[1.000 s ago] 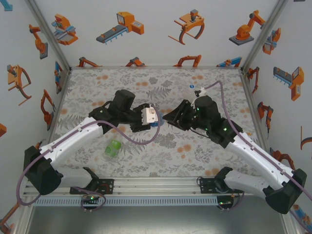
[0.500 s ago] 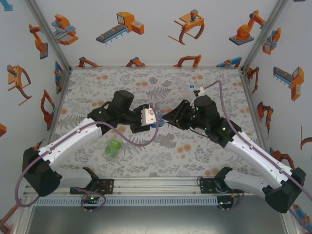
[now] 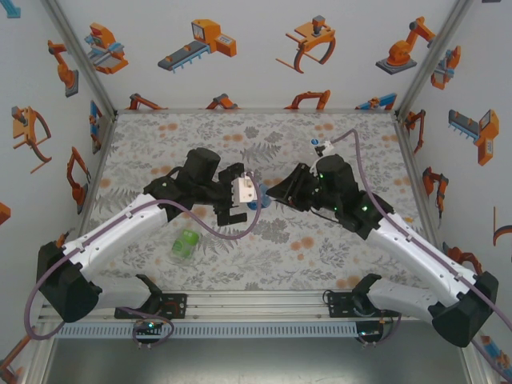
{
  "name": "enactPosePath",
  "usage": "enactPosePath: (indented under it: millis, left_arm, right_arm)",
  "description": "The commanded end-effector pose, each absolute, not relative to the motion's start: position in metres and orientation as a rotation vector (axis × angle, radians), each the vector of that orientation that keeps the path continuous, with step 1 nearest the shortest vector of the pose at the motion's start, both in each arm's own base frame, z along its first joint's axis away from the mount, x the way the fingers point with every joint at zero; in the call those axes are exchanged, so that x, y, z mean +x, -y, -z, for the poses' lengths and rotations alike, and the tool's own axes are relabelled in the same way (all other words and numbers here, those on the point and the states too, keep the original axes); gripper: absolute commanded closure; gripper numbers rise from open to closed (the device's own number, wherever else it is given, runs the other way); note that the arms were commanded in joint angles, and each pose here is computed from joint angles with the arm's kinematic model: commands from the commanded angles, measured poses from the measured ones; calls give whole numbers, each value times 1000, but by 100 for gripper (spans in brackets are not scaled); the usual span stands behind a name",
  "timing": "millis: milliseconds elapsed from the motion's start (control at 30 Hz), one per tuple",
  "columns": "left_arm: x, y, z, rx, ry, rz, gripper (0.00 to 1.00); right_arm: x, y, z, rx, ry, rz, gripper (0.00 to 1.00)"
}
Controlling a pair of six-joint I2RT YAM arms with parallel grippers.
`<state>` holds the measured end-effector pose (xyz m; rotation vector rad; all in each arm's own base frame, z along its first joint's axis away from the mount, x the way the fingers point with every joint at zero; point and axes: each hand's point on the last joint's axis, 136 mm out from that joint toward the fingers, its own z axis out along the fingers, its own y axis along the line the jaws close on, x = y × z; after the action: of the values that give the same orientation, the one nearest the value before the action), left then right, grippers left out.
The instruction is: Screw on the bottle caps
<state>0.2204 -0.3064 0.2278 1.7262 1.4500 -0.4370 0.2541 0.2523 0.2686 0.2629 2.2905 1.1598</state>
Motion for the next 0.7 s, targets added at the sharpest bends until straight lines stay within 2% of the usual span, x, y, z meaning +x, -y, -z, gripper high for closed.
enactPosePath:
  millis: [0, 200, 400, 667]
  left_arm:
    - [223, 301, -237, 1681, -1482, 411, 3]
    - [235, 284, -239, 1579, -1608, 337, 3]
    - [275, 251, -253, 1140, -1960, 343, 3]
    - [287, 218, -251, 838, -2154, 483, 3]
  right_arm:
    - [267, -246, -275, 136, -2287, -1024, 96]
    - [297, -241, -268, -89, -2371, -747, 99]
    - [337, -247, -259, -329, -2418, -493, 99]
    - [403, -240, -236, -407, -2462, -288, 99]
